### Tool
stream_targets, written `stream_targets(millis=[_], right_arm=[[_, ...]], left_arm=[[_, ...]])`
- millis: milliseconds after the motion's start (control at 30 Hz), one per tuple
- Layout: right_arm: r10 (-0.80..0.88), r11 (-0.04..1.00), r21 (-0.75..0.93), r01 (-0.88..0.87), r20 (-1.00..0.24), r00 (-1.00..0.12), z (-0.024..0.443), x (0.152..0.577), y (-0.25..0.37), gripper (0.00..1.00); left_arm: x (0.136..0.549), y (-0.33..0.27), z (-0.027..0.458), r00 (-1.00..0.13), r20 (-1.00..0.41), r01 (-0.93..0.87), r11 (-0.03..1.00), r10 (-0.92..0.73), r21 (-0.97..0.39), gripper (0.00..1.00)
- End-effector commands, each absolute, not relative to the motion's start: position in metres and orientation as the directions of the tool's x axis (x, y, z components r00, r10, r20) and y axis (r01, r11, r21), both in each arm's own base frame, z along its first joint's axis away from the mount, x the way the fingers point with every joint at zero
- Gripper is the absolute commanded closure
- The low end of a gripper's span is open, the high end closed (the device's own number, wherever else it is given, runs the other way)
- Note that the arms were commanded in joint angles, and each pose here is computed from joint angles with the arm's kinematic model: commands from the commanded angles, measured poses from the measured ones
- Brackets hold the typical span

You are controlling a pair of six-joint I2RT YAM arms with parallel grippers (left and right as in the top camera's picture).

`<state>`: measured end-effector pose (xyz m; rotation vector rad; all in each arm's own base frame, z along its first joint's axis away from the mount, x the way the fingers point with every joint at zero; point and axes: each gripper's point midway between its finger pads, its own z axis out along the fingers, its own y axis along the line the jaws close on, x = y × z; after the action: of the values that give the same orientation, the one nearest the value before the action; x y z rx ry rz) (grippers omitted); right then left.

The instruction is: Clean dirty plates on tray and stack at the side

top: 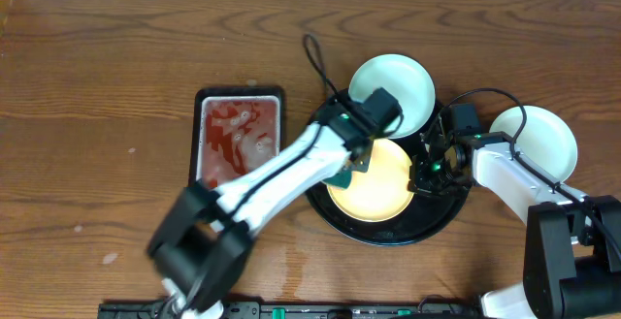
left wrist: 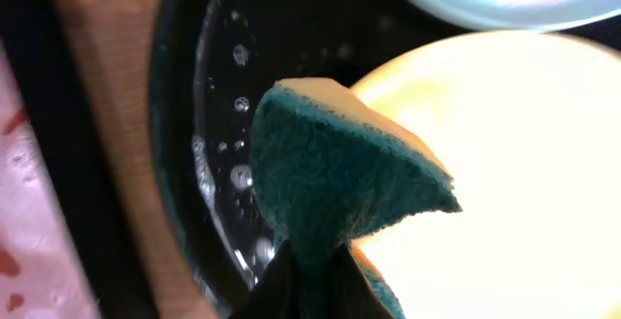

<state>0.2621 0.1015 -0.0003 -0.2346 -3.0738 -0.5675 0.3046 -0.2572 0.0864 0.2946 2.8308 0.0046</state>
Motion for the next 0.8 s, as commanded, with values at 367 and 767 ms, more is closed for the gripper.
stream_targets(millis=[367,767], right_arm=[[0.142,0.96,0.264,0.093,-0.173,-0.975,0.037,0.284,0.082,0.99],[-0.026,0.999,-0.053,0.003,-0.544,-0.839,0.122,0.29,0.073,0.99]], left_arm=[[0.314,-0.103,0.161,-0.933,-0.328,-0.158,0.987,-0.149,0.001,0.92],[0.319,-0.047,0.119,-0.917,-0.249,-0.303,0.95,-0.312,-0.073,0.87]])
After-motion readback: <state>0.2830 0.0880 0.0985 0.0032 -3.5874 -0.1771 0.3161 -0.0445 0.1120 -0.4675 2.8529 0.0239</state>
